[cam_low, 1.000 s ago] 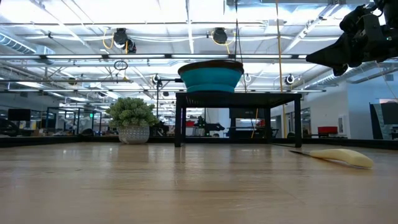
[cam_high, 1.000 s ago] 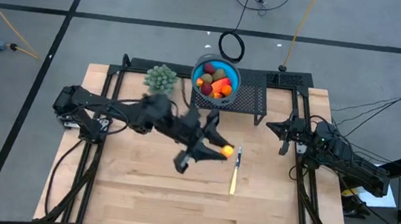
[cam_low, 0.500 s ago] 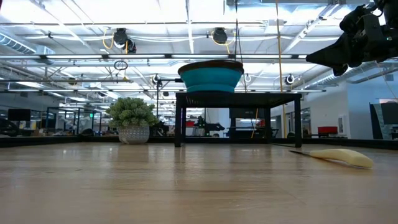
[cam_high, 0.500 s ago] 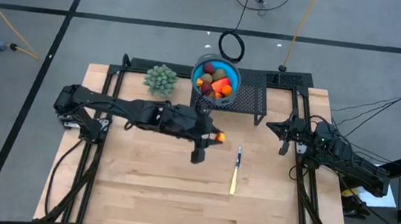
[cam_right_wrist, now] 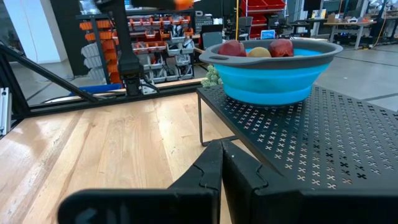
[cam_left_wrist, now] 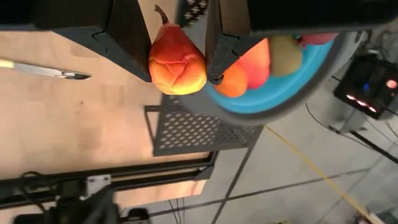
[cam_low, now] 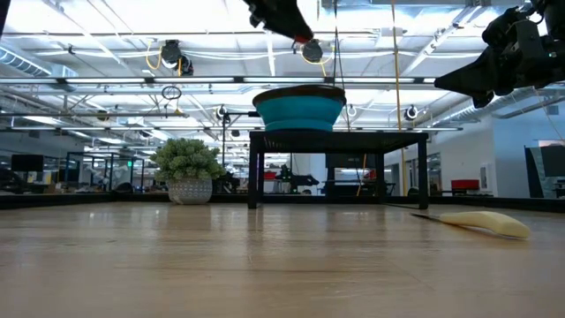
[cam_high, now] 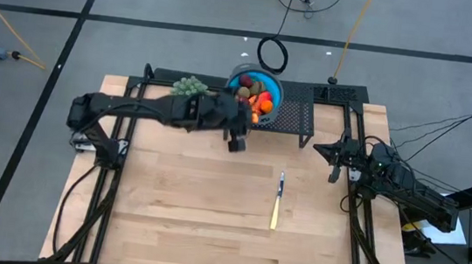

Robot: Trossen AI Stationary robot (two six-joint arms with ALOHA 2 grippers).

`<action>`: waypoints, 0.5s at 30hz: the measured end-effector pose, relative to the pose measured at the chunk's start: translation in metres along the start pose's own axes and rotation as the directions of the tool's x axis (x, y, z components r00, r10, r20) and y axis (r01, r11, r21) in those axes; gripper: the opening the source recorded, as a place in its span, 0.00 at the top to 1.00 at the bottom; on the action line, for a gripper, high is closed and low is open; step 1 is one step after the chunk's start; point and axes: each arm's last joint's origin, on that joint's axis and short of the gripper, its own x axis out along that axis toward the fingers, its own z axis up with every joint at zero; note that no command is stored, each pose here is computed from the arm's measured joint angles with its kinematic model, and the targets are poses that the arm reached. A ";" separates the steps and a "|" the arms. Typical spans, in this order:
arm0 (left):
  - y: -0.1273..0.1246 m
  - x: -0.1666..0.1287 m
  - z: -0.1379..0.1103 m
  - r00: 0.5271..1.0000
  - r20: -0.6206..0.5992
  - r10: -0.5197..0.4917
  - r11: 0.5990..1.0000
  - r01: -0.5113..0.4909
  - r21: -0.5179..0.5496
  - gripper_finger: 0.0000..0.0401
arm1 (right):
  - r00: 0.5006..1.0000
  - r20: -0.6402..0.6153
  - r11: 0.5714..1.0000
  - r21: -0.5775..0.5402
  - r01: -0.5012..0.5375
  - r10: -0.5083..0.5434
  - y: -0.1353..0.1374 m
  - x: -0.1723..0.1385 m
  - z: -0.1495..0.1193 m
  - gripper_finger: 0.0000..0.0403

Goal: Pick & Place Fruit
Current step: Put the orange peach into the blue strainer bowl on the shelf

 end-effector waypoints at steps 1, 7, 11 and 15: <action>0.008 0.003 -0.002 1.000 -0.003 -0.004 1.000 0.004 -0.012 0.69 | 1.000 0.000 1.000 0.000 0.000 0.000 0.000 0.000 0.000 1.00; 0.049 0.013 -0.013 1.000 -0.021 0.005 0.997 -0.006 -0.073 0.69 | 1.000 0.000 1.000 0.000 0.000 0.000 0.000 0.000 0.000 1.00; 0.072 0.017 -0.021 1.000 -0.028 0.007 0.996 -0.010 -0.093 0.69 | 1.000 0.000 1.000 0.000 0.000 0.000 0.000 0.000 0.000 1.00; 0.092 0.021 -0.029 0.998 -0.045 0.032 0.993 -0.037 -0.108 0.69 | 1.000 0.000 1.000 0.000 0.000 0.000 0.000 0.000 0.000 1.00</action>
